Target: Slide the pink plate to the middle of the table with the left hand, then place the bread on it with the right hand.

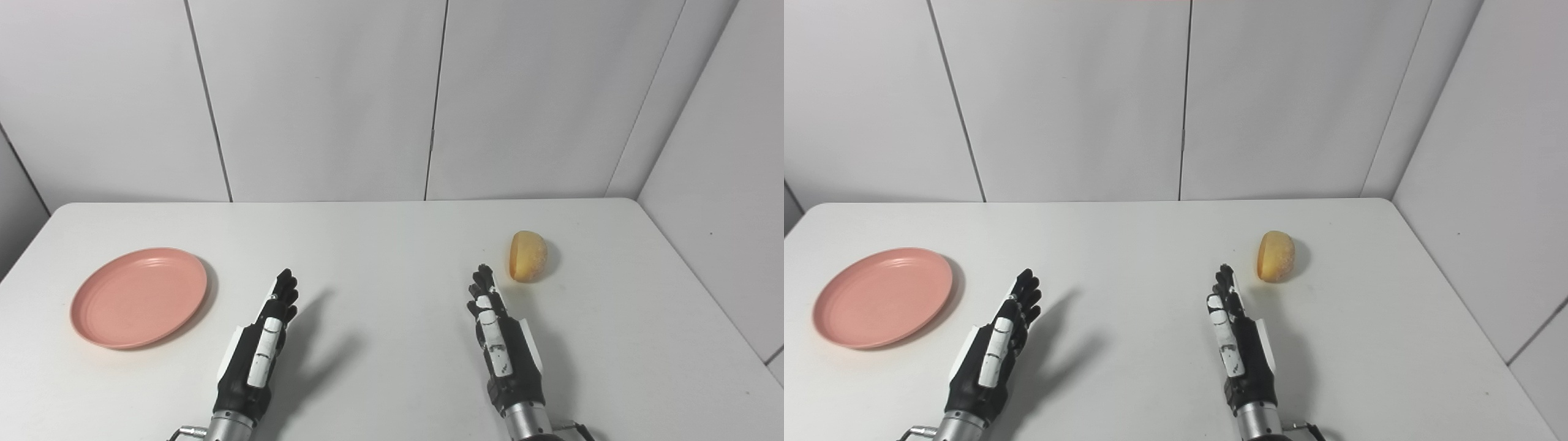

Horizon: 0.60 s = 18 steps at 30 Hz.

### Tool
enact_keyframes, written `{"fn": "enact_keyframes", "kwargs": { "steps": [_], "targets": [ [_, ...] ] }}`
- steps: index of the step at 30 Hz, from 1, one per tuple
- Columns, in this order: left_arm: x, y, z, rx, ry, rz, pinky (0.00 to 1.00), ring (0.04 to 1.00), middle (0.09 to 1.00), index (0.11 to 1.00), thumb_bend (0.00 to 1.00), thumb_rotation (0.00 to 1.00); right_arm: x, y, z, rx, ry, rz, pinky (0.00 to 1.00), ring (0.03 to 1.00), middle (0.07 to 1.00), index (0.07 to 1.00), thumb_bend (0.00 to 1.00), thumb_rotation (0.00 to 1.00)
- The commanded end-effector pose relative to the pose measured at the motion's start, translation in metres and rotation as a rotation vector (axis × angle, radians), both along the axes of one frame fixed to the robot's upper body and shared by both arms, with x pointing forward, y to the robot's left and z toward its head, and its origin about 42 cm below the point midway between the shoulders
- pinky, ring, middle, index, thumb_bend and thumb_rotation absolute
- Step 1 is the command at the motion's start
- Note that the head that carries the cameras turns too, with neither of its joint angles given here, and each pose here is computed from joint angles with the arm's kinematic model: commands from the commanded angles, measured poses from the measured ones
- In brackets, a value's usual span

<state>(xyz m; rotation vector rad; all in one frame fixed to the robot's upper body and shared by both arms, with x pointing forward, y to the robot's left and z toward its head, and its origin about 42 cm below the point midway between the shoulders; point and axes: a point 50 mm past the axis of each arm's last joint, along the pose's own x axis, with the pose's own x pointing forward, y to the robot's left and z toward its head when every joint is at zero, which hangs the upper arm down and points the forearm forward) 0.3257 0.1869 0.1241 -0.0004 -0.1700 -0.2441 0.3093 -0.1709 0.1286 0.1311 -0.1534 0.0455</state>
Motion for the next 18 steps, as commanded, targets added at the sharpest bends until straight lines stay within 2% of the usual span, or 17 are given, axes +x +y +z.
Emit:
{"fn": "enact_keyframes", "kwargs": {
  "steps": [1, 13, 18],
  "targets": [
    [-0.0042, -0.0031, -0.0092, -0.017, -0.002, 0.019, 1.00, 1.000, 1.000, 1.000, 0.70, 1.00, 0.0031, 0.0001, 0.0170, 0.002, -0.076, 0.023, 1.00, 1.000, 1.000, 1.000, 0.60, 0.88],
    [-0.0011, -0.0012, -0.0104, -0.016, -0.013, 0.040, 1.00, 1.000, 1.000, 1.000, 0.70, 1.00, 0.0029, 0.0006, 0.0164, -0.009, -0.083, 0.047, 1.00, 1.000, 1.000, 1.000, 0.54, 0.87],
    [-0.0013, -0.0015, -0.0101, -0.022, -0.017, 0.044, 1.00, 1.000, 1.000, 1.000, 0.70, 1.00, 0.0034, 0.0008, 0.0164, -0.013, -0.081, 0.052, 1.00, 1.000, 1.000, 1.000, 0.55, 0.86]
  ]
}}
